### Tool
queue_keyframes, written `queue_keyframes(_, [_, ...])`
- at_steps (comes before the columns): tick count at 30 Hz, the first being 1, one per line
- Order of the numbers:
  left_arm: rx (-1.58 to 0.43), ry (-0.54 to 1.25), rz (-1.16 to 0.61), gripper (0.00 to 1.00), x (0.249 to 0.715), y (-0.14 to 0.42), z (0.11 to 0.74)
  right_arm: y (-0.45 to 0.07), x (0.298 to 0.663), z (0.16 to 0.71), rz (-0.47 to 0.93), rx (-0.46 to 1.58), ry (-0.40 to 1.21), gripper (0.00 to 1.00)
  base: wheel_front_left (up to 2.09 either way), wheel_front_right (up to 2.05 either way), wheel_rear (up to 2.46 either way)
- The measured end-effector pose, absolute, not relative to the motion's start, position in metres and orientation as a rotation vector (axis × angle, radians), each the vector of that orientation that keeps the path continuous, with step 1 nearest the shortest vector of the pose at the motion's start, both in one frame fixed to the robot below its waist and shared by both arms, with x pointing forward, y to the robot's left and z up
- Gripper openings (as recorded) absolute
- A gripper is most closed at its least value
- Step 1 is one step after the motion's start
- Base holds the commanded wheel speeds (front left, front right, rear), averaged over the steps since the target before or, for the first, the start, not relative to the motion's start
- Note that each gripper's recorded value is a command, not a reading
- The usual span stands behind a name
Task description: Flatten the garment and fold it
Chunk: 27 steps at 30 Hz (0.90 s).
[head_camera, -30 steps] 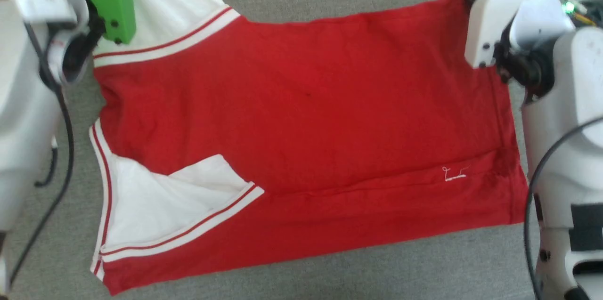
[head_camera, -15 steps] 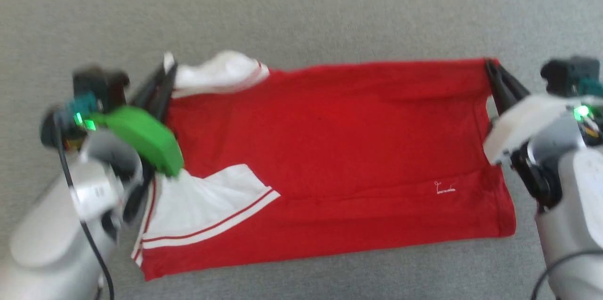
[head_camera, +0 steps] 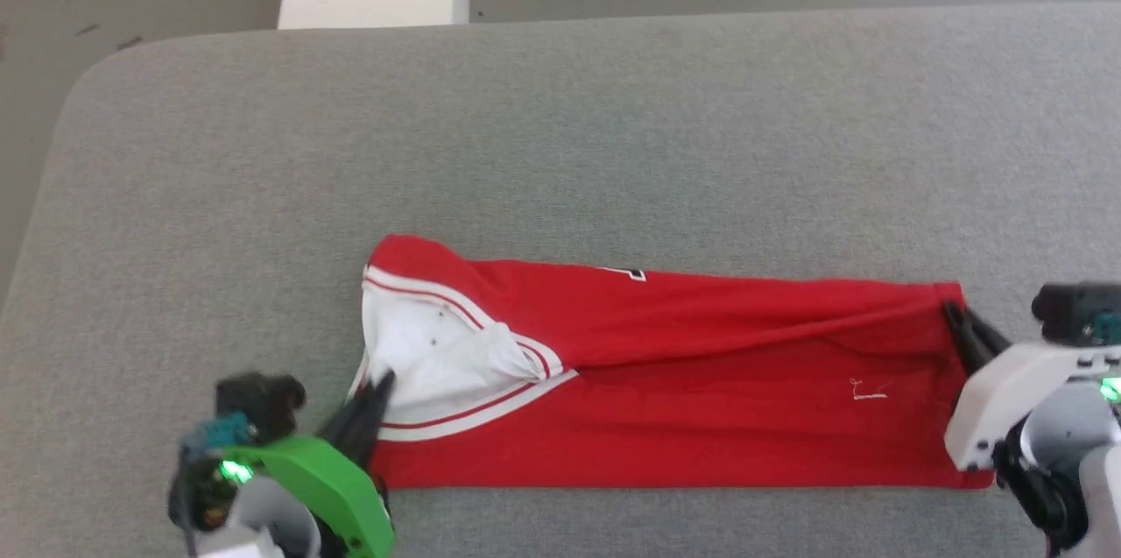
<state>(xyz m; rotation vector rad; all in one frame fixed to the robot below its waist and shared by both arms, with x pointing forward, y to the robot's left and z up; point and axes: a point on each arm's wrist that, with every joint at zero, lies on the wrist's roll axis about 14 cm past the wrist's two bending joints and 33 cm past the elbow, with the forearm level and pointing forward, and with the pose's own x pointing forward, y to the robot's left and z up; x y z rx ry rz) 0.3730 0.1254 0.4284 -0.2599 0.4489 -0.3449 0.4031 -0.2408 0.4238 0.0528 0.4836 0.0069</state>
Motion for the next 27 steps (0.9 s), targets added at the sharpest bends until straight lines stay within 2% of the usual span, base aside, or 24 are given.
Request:
queue_keyframes(5, [-0.303,0.505,-0.331,0.00,0.353,0.120,0.410,-0.236,0.383,0.394,0.027,0.019,0.629,0.00,0.00,0.00,0.00])
queue_keyframes(10, [-0.316,0.557,-0.337,0.00,0.344,0.114,0.393,-0.232,0.375,0.380,0.038,0.010,0.700,0.00,0.00,0.00,0.00])
queue_keyframes(11, [-0.331,0.568,-0.338,0.20,0.342,0.112,0.390,-0.232,0.373,0.377,0.036,0.012,0.716,0.04,0.00,0.00,0.00])
queue_keyframes(12, [-0.335,0.572,-0.340,0.86,0.341,0.110,0.389,-0.231,0.372,0.376,0.037,0.015,0.724,0.43,0.00,0.00,0.00])
queue_keyframes(13, [-0.335,0.574,-0.340,1.00,0.340,0.109,0.389,-0.231,0.371,0.376,0.037,0.015,0.729,0.98,0.00,0.00,0.00])
queue_keyframes(19, [-0.325,0.519,-0.338,1.00,0.340,0.108,0.399,-0.231,0.362,0.384,0.018,0.065,0.725,1.00,0.00,0.00,0.00])
queue_keyframes(22, [-0.305,0.400,-0.302,1.00,0.348,0.118,0.420,-0.234,0.349,0.390,-0.012,0.114,0.698,1.00,0.00,0.00,0.00])
queue_keyframes(27, [-0.255,0.240,-0.237,1.00,0.361,0.136,0.450,-0.230,0.348,0.413,-0.035,0.185,0.581,1.00,0.00,0.00,0.00])
